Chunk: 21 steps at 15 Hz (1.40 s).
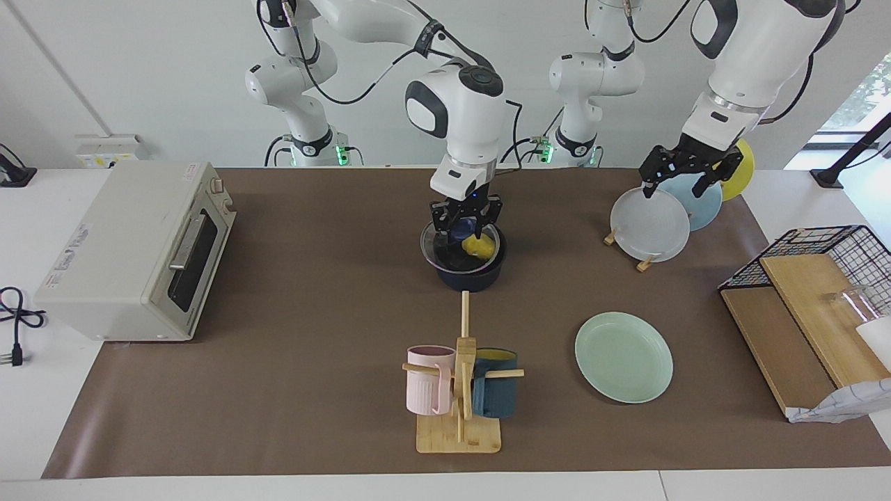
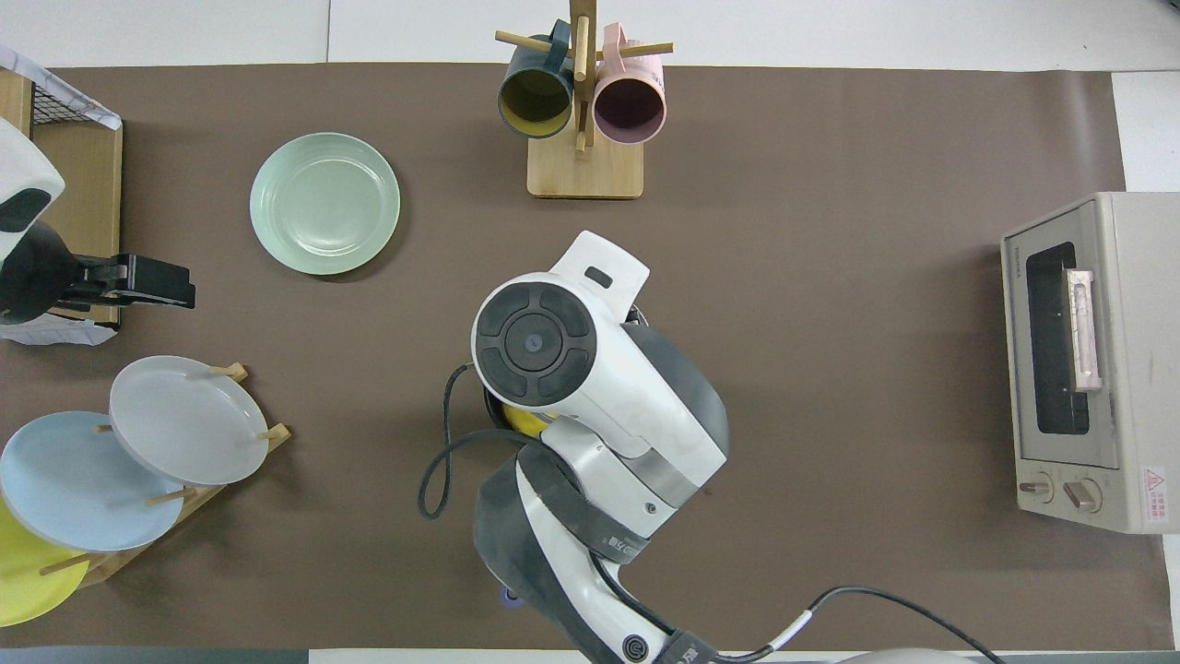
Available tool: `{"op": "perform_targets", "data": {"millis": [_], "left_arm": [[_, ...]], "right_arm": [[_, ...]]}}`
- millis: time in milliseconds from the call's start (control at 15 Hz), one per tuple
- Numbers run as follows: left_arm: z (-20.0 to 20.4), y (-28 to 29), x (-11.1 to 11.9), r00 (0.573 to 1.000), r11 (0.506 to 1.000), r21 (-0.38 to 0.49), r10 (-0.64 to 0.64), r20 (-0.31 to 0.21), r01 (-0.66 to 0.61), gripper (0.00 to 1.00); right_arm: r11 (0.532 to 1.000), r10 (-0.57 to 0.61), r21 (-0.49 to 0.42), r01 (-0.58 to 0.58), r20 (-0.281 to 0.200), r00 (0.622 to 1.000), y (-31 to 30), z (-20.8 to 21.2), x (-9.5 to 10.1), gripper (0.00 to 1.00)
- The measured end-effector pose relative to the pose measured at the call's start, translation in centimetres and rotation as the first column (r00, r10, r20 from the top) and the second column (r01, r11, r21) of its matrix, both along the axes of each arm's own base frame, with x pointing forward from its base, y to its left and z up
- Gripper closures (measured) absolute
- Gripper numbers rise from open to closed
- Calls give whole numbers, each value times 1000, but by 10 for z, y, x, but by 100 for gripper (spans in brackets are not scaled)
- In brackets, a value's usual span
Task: Transfer potato from pot to plate
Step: 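Carry the lid toward the toaster while the left gripper reaches the saucepan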
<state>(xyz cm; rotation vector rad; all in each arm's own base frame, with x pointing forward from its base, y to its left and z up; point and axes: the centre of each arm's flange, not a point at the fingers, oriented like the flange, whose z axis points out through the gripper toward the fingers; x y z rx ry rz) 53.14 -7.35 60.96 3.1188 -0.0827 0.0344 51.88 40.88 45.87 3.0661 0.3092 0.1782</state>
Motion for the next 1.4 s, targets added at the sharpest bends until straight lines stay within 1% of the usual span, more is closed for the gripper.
{"op": "perform_targets", "data": {"millis": [133,200,333,467,533,667,800,933,1067,1200,1400], "left_arm": [[0,-12,-2,1000,1000,-1,31,-1,-31,0],[-1,-22,-3,999,999,-2,49,0,-49,0],[-4,-46,-7,996,996,-6,89,5,-89,0],[-12,-69,-14,993,993,-3,120,-8,-120,0],[-16,-77,-20,991,991,0,131,-15,-131,0],[-25,-99,-32,989,989,3,149,-23,-149,0],[-37,-132,-45,981,982,2,191,-24,-191,0],[-54,-171,-56,969,969,-24,247,5,-246,0],[-73,-205,-68,957,957,-49,289,21,-287,0],[-93,-235,-77,947,946,-62,321,21,-319,0],[-134,-276,-82,936,934,-68,353,11,-351,0]], "right_arm": [[999,32,-15,-32,-9,999,-31,2,21,36],[999,46,-22,-46,-15,999,-53,2,35,36],[996,79,-40,-80,-33,996,-108,-1,66,36],[992,114,-54,-117,-53,992,-174,-5,95,36],[989,133,-60,-137,-66,989,-208,-10,105,36],[983,165,-63,-170,-75,983,-272,-31,120,36],[980,183,-63,-188,-81,980,-323,-56,123,36],[975,210,-63,-215,-85,974,-349,-76,121,36],[972,222,-62,-227,-83,972,-358,-92,116,36],[973,217,-59,-222,-84,973,-364,-105,111,37],[974,212,-57,-217,-89,973,-368,-114,107,37]]}}
